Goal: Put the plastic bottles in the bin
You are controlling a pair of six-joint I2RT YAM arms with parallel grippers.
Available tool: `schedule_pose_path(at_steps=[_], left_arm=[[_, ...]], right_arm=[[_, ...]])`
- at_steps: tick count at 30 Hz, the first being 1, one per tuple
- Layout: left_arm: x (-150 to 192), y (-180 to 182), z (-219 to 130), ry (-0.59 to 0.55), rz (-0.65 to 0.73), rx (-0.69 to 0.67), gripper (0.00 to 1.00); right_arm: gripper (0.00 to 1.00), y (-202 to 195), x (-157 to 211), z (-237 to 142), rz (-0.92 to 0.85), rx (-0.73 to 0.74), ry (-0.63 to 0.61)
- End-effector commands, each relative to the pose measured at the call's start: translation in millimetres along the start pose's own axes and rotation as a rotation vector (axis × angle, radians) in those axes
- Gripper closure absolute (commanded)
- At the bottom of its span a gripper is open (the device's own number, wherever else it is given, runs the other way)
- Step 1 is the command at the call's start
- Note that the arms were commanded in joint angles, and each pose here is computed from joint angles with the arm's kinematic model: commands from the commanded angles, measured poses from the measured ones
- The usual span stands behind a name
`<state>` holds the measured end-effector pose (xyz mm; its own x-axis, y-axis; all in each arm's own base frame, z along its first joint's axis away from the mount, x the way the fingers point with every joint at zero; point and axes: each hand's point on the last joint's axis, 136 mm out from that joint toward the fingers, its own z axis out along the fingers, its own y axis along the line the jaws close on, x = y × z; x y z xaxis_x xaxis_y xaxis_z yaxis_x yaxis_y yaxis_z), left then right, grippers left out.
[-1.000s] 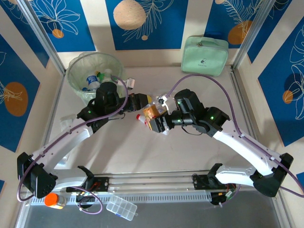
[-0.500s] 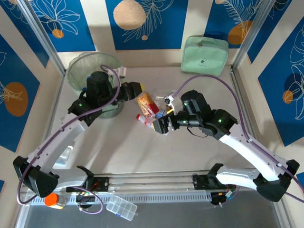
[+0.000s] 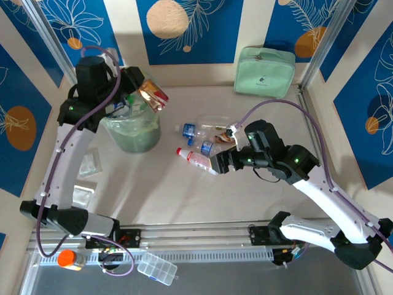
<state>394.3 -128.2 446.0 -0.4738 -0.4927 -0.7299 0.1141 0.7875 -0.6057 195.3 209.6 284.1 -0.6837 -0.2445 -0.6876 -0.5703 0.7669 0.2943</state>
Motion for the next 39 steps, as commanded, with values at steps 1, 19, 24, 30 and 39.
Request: schedule_pose_path(at_steps=[1,19,24,30,39], left_arm=[[-25.8,38.7,-14.1,-0.062,0.010,-0.230,1.00],[-28.8,178.5,-5.6,0.043,-0.146,-0.849,1.00],[-5.5,184.3,12.6,0.121,-0.223,-0.824,1.00],[23.7,200.0,15.4,0.191,-0.270,-0.867,1.00],[57.1,214.4,22.4,0.201,-0.428,-0.853,0.74]], right_arm=[[0.05,-13.3,12.5,-5.7,0.005,0.065,0.036],[0.05,-19.6,26.1,-15.0,0.004,0.098,0.072],[0.05,-21.4,29.0,-14.1,0.013,0.105,0.078],[0.05,-24.1,30.5,-12.1,0.019,0.117,0.079],[0.05,-26.4,32.8,-8.3,0.003,0.123,0.083]])
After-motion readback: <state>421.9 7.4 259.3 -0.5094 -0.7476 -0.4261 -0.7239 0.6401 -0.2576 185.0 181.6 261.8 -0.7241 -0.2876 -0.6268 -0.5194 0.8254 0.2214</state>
